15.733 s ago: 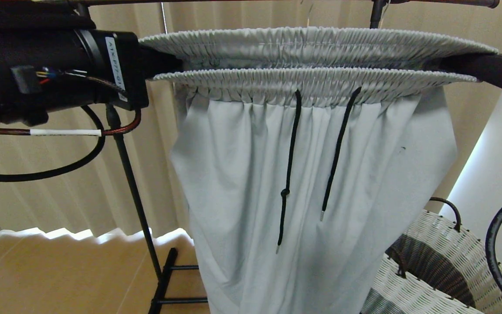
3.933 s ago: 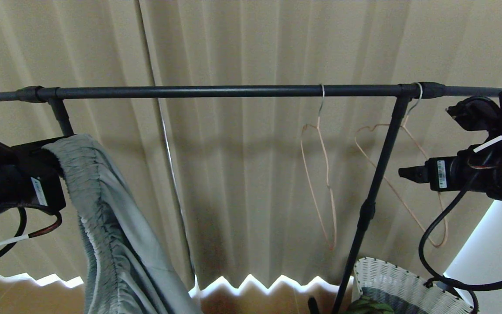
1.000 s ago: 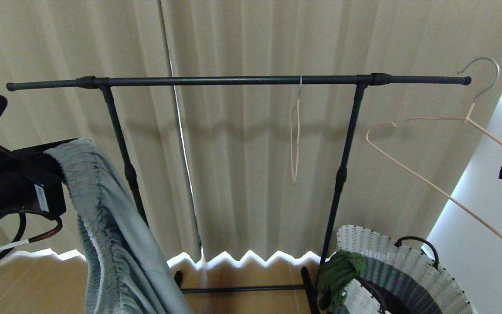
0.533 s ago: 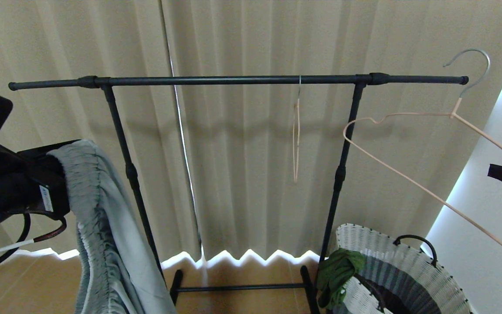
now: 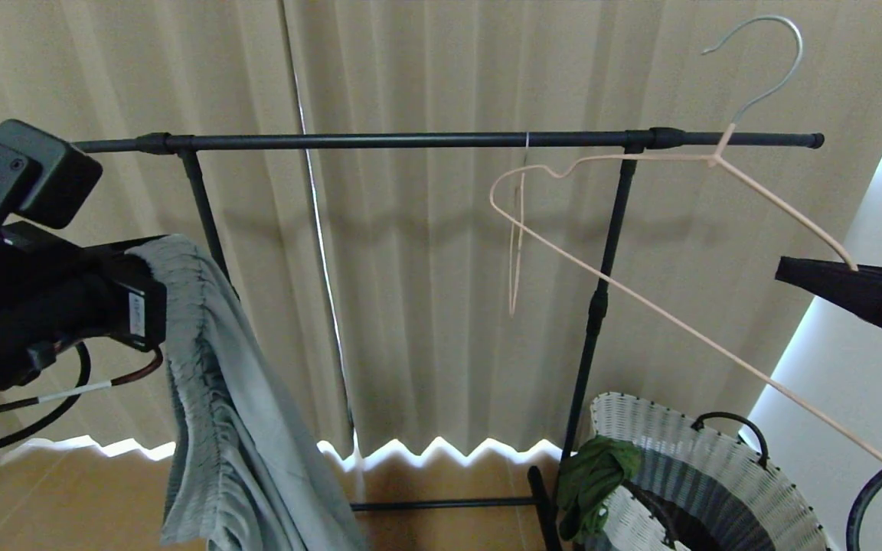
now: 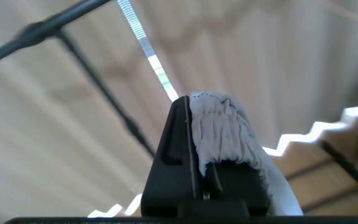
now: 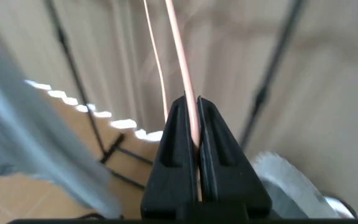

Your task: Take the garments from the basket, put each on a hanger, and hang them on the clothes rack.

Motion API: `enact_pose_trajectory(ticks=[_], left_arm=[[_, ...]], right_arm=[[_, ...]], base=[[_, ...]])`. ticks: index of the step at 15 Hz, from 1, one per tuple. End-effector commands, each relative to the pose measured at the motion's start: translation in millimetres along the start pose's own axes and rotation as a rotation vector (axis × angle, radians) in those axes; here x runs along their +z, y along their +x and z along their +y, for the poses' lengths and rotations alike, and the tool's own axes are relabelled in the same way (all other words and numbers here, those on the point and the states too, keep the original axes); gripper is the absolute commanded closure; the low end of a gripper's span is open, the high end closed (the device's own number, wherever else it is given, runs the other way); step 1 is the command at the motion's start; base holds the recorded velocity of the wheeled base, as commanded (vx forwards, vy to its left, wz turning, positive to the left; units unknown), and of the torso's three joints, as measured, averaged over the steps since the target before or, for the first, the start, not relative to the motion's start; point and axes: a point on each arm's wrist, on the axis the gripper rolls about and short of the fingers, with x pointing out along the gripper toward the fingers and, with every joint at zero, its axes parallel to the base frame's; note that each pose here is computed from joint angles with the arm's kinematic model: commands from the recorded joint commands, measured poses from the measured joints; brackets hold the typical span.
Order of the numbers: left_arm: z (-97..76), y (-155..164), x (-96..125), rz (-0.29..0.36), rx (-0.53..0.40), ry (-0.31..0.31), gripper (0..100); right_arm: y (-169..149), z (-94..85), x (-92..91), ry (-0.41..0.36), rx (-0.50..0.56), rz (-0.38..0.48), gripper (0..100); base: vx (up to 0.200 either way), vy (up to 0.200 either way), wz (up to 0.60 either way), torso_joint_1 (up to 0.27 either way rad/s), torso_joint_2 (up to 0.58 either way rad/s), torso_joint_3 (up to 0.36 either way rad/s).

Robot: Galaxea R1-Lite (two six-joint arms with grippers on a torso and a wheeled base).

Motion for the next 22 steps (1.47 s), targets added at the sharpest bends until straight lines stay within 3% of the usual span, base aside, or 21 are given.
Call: enact_pose_trajectory(ticks=[1,5,7,8,12,15,22], left_arm=[[-2.6,23.0,4.1,0.035,0.034,0.004,100],[-7.2,66.6,23.8,0.059,0.124,-0.004,100],[-6.8,76.0,25.5,0.099,0.161,0.003,100],[-6.1,88.7,28.9,0.148,0.232,0.012,100],[-5.8,100.4,34.7,0.139,0.251,0.006,100],[-8.7,109.4,41.3,0.114,0.249,-0.023,100],[-15.2,113.4,43.2,0.106,0.233,-0.023,100]], right_arm=[[16.3,6.2,-5.0,-0.003,0.050,0.037,100],[46.0,34.5,-14.1,-0.026,0.191,0.074,100],[51.1,44.2,-17.9,-0.017,0.233,0.093,100],[56.6,60.7,-18.9,0.016,0.304,0.081,100],[60.8,84.6,-22.4,0.009,0.402,0.085,100],[67.0,94.6,-28.5,0.000,0.430,0.111,100],[71.3,97.7,-32.3,-0.002,0.438,0.128,100]], base=[[0.000,0.000,0.00,0.000,0.00,0.000],[0.000,0.000,0.00,0.000,0.00,0.000],[0.000,0.000,0.00,0.000,0.00,0.000],[0.000,0.000,0.00,0.000,0.00,0.000],[0.000,0.000,0.00,0.000,0.00,0.000],[0.000,0.000,0.00,0.000,0.00,0.000],[0.000,0.000,0.00,0.000,0.00,0.000]])
